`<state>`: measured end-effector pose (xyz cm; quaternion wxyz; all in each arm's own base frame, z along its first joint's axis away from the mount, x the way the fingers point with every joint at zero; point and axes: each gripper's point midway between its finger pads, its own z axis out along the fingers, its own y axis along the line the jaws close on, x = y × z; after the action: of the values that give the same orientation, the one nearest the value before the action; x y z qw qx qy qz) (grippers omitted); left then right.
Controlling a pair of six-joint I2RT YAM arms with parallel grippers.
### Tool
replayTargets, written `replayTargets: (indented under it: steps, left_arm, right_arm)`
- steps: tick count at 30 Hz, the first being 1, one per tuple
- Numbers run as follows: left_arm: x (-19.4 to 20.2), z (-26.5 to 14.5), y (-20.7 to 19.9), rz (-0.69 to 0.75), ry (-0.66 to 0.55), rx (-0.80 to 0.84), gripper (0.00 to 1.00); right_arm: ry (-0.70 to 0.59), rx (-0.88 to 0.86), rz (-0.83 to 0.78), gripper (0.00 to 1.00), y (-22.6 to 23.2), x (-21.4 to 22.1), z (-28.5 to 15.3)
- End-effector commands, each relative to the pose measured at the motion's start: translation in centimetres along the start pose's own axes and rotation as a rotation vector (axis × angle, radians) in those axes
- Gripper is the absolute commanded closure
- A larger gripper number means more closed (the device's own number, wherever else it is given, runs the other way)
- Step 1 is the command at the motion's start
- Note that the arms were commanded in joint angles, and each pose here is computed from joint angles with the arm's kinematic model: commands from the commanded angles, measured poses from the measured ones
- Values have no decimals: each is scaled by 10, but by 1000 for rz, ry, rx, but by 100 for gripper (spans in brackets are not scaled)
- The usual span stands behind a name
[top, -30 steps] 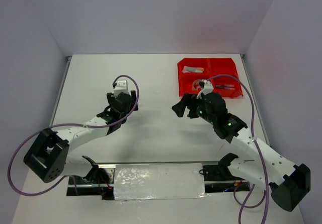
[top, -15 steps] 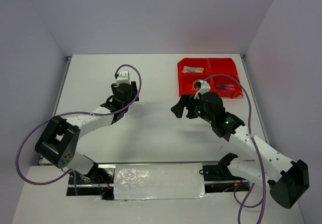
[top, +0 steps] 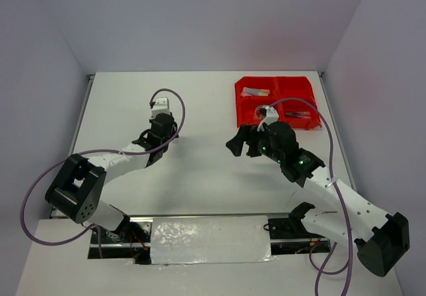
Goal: Sort the stationery into containers
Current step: Pick up the stationery from the center of the board, then place the stationery in the storage box.
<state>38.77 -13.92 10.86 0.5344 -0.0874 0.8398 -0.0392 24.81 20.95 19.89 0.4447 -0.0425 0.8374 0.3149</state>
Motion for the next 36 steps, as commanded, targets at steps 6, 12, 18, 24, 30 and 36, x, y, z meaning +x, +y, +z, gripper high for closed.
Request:
replayTargets:
  steps: [6, 12, 18, 24, 30, 36]
  left_arm:
    - [-35, -20, -9, -52, -41, 38, 100]
    - [-47, -70, -53, -71, 64, 338, 100]
    - [-50, -150, -106, -147, 201, 762, 100]
    - [-57, -221, -121, -185, 233, 1055, 100]
    - [-52, -251, -120, -197, 245, 1154, 100]
    - [-48, -252, -118, -201, 246, 1150, 100]
  right_arm:
    - [-94, -140, -108, 0, 27, -22, -6]
    - [-56, -415, -352, 0, 68, 6, -8]
    - [-93, -440, -490, 2, 96, 3, -7]
    - [-63, -455, -470, 12, 119, -3, -1]
    - [-51, -554, -493, 18, 147, 2, -7]
    - [-6, -672, -486, 28, 171, 15, -14]
